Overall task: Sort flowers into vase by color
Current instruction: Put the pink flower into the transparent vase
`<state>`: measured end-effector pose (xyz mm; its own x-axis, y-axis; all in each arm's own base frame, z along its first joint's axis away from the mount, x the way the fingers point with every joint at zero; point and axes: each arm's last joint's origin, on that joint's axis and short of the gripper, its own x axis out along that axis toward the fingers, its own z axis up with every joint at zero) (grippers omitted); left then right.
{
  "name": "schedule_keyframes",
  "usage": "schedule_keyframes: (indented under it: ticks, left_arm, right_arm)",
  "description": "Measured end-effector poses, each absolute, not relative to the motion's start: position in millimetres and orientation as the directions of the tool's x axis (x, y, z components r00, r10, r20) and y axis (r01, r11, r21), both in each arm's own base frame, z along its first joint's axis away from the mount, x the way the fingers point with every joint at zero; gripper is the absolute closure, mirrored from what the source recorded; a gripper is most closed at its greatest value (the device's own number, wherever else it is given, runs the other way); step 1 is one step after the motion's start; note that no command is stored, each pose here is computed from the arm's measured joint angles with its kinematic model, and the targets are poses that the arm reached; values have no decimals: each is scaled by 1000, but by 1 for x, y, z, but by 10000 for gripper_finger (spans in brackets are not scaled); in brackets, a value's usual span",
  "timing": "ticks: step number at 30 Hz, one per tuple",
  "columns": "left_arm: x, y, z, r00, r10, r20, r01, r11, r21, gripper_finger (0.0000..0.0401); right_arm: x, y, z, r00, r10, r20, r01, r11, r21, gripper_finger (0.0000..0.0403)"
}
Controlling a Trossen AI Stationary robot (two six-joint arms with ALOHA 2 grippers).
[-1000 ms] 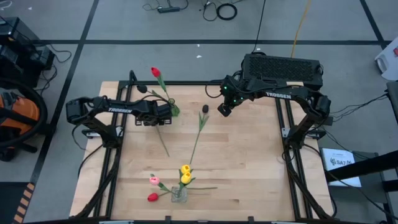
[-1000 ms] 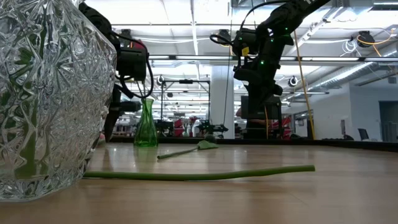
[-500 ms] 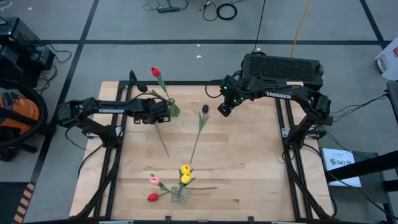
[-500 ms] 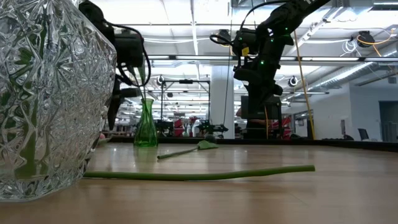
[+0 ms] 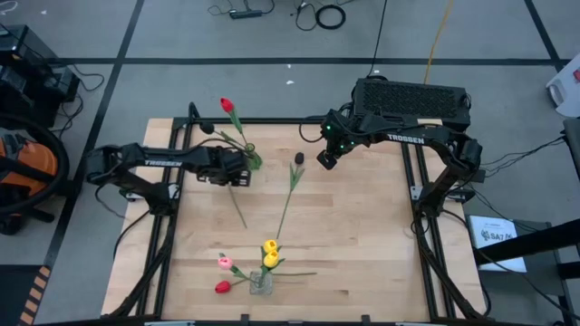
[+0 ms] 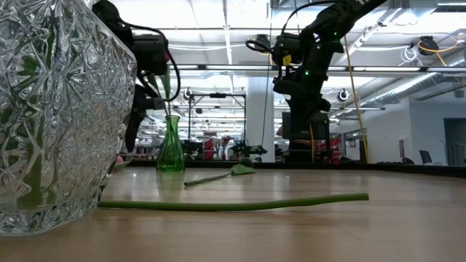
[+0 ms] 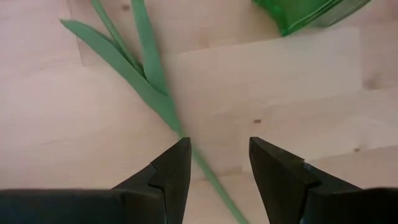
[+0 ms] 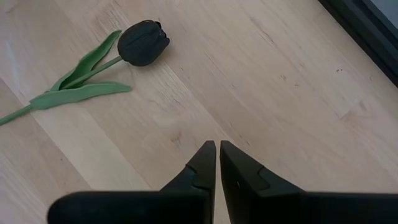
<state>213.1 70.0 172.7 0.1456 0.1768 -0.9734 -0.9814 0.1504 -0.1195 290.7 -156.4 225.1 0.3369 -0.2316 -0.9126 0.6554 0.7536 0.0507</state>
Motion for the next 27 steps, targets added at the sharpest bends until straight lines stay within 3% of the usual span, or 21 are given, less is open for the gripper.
schedule_keyframes:
  ticks: [6, 11, 21, 27]
  left_arm:
    - [225, 71, 149, 101, 110, -989, -985, 151, -84, 231]
    - [230, 73, 133, 36, 87, -996, -997, 66, -31, 231]
    - [232, 70, 158, 146, 98, -984, -988, 58, -141, 231]
    - [230, 66, 161, 154, 81, -985, -986, 72, -148, 231]
  right_arm:
    - [291, -156, 225, 337, -232, -912, 655, 754, 51, 387]
    - [291, -156, 225, 337, -232, -912, 655, 754, 51, 387]
    - [291, -156, 225, 338, -232, -912, 654, 755, 50, 387]
    - [292, -157, 226, 347, -237, -907, 652, 756, 52, 387]
